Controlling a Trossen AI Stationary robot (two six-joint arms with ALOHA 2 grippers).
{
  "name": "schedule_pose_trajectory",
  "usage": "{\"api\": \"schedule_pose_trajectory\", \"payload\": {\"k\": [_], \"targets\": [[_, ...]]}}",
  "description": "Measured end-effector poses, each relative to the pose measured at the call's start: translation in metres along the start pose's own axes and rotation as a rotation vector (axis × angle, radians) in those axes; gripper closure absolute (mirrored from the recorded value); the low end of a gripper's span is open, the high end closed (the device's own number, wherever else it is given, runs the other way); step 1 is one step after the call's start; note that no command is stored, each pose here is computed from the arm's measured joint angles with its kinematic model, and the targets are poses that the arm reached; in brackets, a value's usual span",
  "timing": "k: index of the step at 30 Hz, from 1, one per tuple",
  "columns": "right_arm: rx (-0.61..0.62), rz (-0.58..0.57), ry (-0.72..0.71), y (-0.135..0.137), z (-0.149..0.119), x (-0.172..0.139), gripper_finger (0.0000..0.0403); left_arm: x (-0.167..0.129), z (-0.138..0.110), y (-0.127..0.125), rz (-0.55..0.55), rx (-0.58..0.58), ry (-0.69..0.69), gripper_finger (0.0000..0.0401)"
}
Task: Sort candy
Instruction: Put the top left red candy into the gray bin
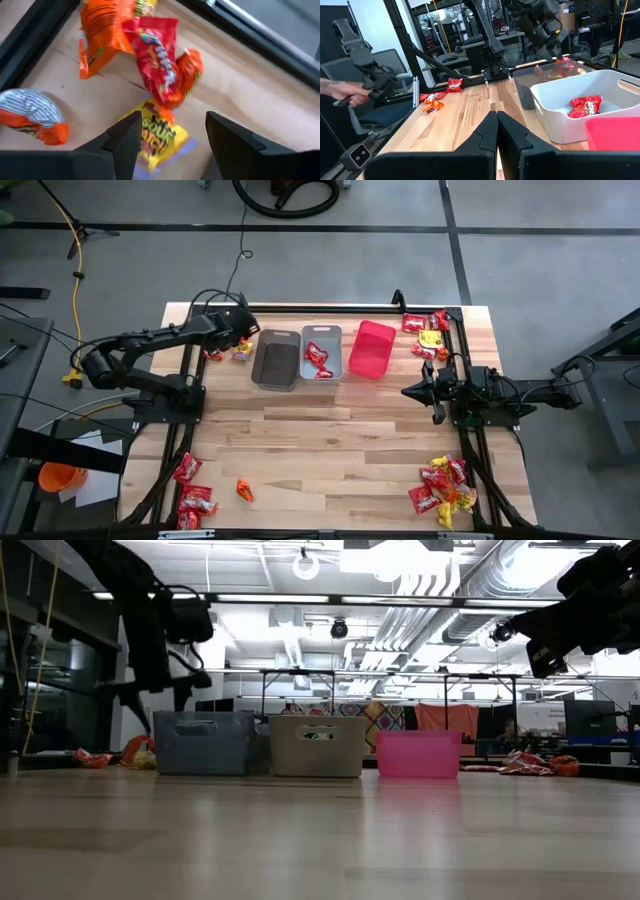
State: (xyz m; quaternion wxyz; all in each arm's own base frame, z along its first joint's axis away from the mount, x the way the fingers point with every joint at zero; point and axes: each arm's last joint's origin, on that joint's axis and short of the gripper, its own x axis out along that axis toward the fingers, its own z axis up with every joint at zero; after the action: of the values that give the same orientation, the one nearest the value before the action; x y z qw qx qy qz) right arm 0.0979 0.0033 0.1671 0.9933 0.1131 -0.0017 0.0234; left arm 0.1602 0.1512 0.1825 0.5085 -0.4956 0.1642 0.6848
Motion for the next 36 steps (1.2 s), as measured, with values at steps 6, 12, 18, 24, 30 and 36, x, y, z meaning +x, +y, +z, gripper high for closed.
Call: {"api": "schedule_pose_trajectory", "payload": {"k": [6, 12, 18, 24, 30, 36], "targets": [[0.000, -0.001, 0.000, 0.000, 0.000, 0.000, 0.0402, 0.019, -0.003, 0.015, -0.017, -0.169, -0.042, 0.0195], [0.000, 0.000, 0.000, 0.000, 0.000, 0.000, 0.0402, 0.034, 0.007, 0.023, -0.066, -0.284, -0.083, 0.0195], [0.000, -0.001, 0.000, 0.000, 0.000, 0.000, 0.0402, 0.049, 0.016, 0.024, -0.062, -0.266, -0.075, 0.0197], [0.000, 0.000, 0.000, 0.000, 0.000, 0.000, 0.0402, 0.055, 0.014, 0.026, -0.034, -0.207, -0.032, 0.0271], [0.000, 0.000, 0.000, 0.000, 0.000, 0.000, 0.0402, 0.046, 0.018, 0.024, -0.089, -0.107, -0.045, 0.0387], [0.000, 0.000, 0.000, 0.000, 0.000, 0.000, 0.0402, 0.013, 0.026, 0.022, -0.229, 0.056, -0.097, 0.0398]]}}
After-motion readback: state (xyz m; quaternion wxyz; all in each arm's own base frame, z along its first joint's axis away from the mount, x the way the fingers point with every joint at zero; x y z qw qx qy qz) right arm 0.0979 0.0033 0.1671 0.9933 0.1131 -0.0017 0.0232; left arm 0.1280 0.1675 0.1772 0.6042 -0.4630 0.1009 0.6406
